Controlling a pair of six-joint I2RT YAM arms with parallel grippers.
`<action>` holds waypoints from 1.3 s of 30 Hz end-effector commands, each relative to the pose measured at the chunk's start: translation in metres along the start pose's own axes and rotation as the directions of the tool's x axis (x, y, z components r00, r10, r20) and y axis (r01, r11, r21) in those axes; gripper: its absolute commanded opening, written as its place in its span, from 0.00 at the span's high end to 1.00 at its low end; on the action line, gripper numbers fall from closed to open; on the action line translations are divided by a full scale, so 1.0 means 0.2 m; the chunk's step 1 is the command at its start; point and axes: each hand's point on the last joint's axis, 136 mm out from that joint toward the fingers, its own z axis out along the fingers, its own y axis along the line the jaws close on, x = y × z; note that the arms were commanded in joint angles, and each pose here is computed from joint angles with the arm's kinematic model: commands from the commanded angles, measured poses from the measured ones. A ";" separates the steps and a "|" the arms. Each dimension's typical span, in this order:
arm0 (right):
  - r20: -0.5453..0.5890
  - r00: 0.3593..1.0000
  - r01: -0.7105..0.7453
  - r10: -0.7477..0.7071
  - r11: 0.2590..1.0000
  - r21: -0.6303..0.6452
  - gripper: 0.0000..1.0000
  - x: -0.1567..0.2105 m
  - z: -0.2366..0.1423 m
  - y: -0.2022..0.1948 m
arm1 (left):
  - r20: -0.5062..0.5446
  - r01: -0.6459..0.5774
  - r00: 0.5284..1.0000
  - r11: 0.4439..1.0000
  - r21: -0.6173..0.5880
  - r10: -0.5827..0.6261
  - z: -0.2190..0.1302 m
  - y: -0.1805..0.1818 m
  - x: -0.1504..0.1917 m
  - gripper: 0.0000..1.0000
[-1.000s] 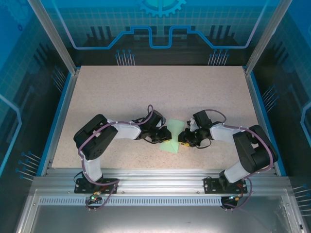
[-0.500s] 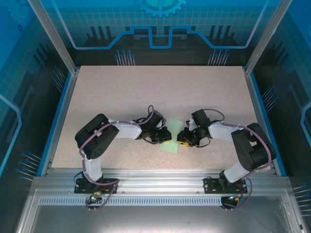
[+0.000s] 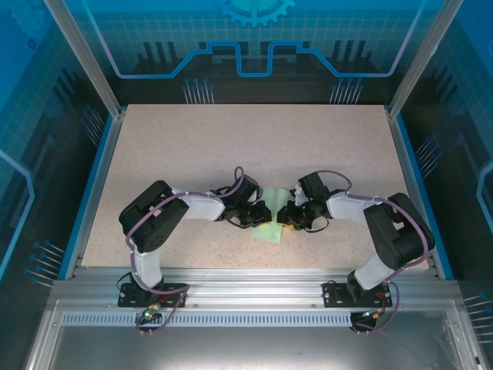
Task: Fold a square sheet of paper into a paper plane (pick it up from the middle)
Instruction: Fold the triangle a second time at the center of the table.
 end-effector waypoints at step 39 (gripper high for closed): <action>0.108 0.987 0.126 -0.116 0.988 -0.092 0.62 -0.13 -0.06 0.07 | 0.143 -0.019 0.990 0.998 0.058 0.010 -0.14 -0.06 -0.09 0.78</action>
